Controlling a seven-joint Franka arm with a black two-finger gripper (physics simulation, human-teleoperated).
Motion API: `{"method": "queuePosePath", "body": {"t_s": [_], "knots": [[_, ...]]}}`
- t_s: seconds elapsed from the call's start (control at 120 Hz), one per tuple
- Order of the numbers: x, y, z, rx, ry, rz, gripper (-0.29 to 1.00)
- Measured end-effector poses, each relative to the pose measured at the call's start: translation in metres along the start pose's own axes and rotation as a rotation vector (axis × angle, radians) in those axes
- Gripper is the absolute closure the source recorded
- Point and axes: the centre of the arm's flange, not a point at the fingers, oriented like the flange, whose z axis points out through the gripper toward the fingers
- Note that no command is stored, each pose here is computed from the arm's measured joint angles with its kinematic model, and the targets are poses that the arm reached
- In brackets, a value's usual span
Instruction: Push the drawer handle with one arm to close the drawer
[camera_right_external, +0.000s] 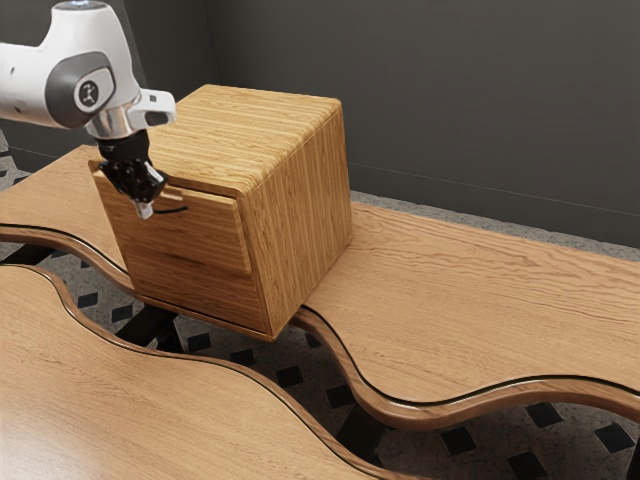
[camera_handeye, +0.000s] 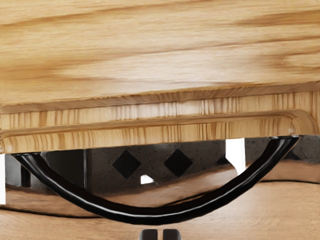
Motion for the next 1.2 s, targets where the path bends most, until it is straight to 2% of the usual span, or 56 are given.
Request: {"method": "queuePosePath", "body": {"t_s": [0.45,0.617,0.717,0.817,0.875,0.925,1.033,1.2], "knots": [[0.012,0.005,-0.002,0.000,0.010,0.010,0.79],[-0.036,0.007,-0.029,-0.005,0.043,0.001,0.78],[-0.070,0.012,-0.037,-0.020,0.036,-0.001,0.56],[-0.090,0.029,-0.073,-0.042,0.066,0.017,0.36],[-0.079,0.061,-0.120,-0.040,0.135,0.068,0.27],[-0.046,0.088,-0.143,-0.048,0.163,0.115,0.21],[-0.008,0.111,-0.145,-0.094,0.153,0.143,0.13],[0.004,0.114,-0.137,-0.115,0.124,0.128,0.06]]}}
